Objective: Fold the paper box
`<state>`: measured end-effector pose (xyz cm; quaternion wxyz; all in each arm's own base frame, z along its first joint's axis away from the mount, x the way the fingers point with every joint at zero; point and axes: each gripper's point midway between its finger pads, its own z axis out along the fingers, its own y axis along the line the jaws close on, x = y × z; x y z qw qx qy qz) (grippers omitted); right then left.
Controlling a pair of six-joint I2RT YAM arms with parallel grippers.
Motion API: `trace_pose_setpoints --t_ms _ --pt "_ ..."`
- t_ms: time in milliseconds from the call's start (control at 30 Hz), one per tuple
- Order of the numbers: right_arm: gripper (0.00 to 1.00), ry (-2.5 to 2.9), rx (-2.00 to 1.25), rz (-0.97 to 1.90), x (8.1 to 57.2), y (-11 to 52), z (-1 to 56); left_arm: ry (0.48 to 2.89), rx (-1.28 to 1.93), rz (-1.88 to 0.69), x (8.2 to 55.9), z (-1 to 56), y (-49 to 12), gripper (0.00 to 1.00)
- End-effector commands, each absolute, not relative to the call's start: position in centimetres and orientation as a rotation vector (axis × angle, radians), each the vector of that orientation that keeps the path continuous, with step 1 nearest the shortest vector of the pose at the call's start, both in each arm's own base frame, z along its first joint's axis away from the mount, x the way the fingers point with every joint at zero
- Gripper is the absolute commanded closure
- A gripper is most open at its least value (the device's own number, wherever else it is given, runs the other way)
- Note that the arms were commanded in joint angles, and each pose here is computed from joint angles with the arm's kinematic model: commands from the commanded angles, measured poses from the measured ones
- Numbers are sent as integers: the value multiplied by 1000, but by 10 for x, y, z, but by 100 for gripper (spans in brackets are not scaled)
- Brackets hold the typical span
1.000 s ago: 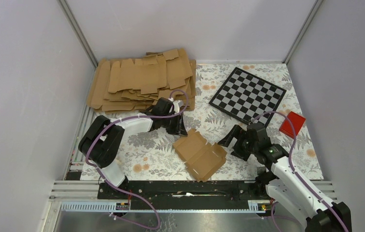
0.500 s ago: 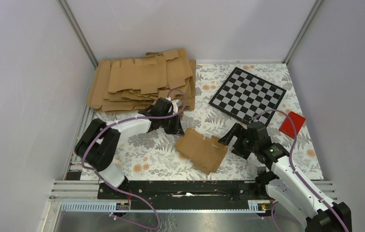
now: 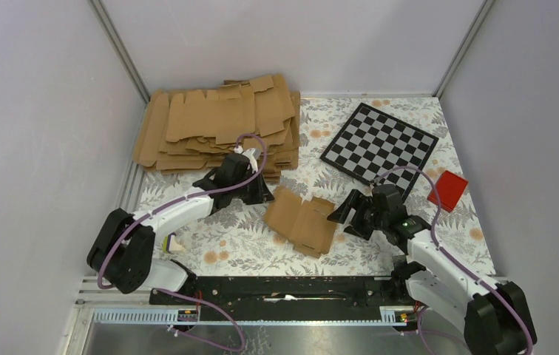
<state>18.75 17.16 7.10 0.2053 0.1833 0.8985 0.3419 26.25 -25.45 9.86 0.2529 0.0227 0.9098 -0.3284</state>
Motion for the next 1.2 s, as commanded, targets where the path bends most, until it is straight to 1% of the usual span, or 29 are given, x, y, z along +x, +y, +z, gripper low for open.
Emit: trace_pose_setpoints --t_ms 0,233,367,467,567,733,967,1100,1167 --pt "17 2473 487 999 199 181 74 2364 -69 -892 275 117 -248 100" --pt "22 2500 495 865 202 168 51 2333 -138 -883 274 117 -240 100" --pt "24 2504 509 867 201 168 40 2302 -107 -983 270 123 -251 100" --pt "30 2519 513 885 200 170 32 2307 -98 -1014 269 123 -255 100" --pt "34 2525 512 909 200 174 27 2310 -103 -1019 267 121 -255 100" --pt "45 2548 478 922 202 178 24 2312 -101 -1033 265 118 -256 100" --pt "50 2557 474 915 204 179 22 2365 -64 -1044 263 105 -262 100" --pt "59 2529 460 910 208 179 27 2398 -40 -1072 259 98 -267 100" --pt "61 2528 455 891 209 177 27 2402 -36 -1086 258 96 -269 99"
